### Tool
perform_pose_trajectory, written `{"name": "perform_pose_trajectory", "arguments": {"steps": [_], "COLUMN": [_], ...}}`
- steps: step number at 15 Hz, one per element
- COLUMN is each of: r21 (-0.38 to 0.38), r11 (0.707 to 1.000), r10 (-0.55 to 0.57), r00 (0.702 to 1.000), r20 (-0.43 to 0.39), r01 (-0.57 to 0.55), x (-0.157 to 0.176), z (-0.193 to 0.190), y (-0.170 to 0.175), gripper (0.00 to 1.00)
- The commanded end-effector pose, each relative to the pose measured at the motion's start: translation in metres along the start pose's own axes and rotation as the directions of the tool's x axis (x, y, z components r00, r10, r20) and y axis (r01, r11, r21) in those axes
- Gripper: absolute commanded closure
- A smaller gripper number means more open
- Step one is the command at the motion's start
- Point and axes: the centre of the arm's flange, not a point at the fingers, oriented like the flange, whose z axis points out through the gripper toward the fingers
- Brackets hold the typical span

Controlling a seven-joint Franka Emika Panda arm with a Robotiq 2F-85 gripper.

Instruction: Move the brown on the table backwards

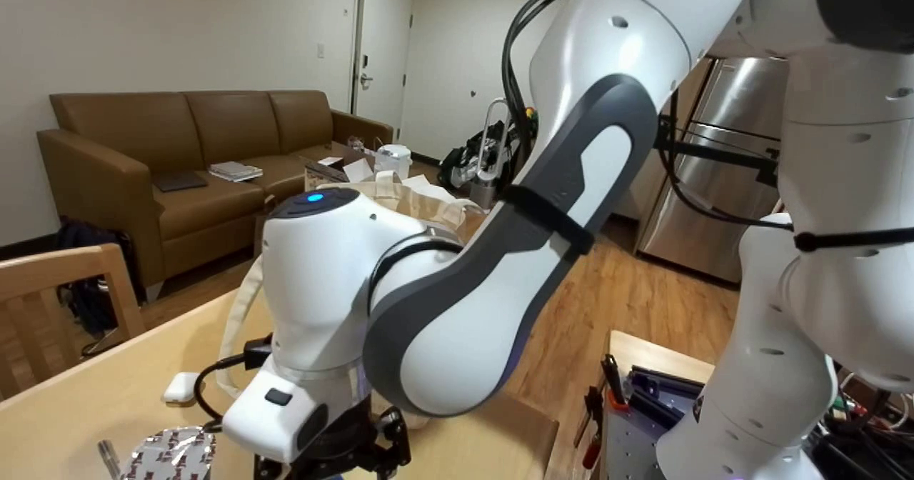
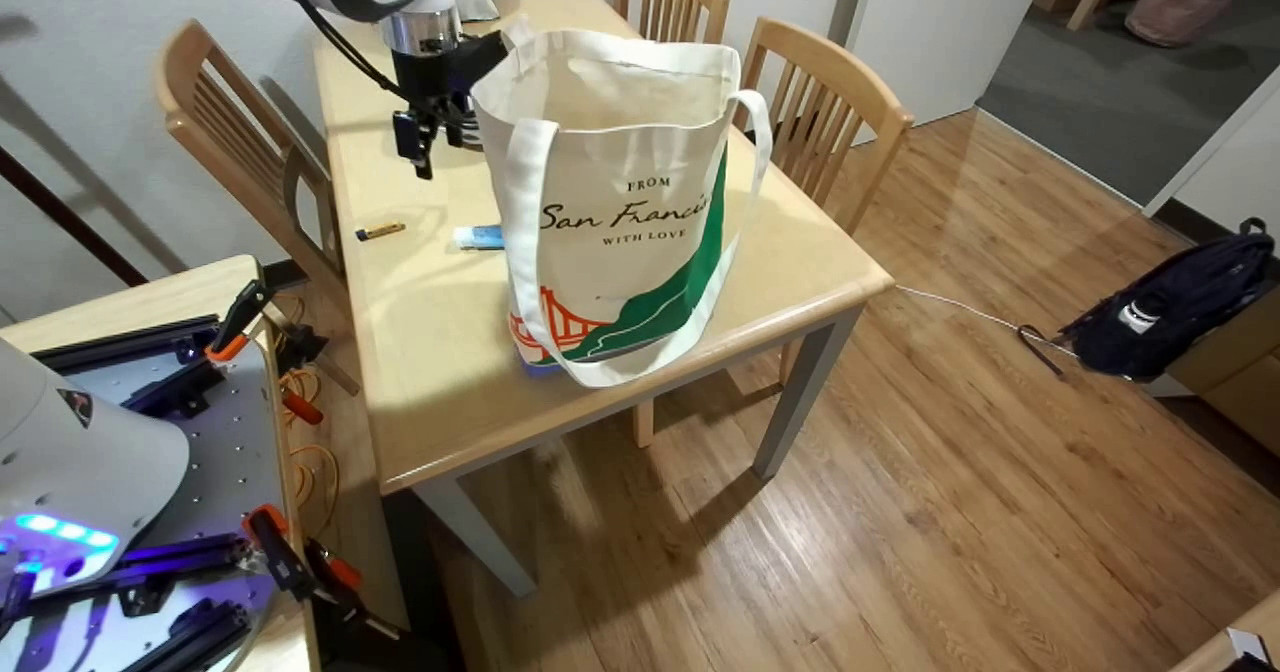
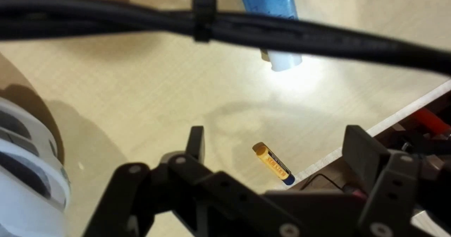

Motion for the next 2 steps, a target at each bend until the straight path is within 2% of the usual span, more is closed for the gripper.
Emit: {"name": "perform_pose_trajectory", "arguments": {"steps": [1,2], "r21": [-0.002,-0.003], "r11": [0.999,0.999], "r10": [0.034,0.051], "r00": [0.999,0.999], "r20": [0.005,0.008], "r01": [-0.034,-0.051], "x": [-0.0017,-0.0022], "z": [-0.0043,-0.0067], "y": [-0.0003,-0.0005], "gripper": [0.00,0.00]}}
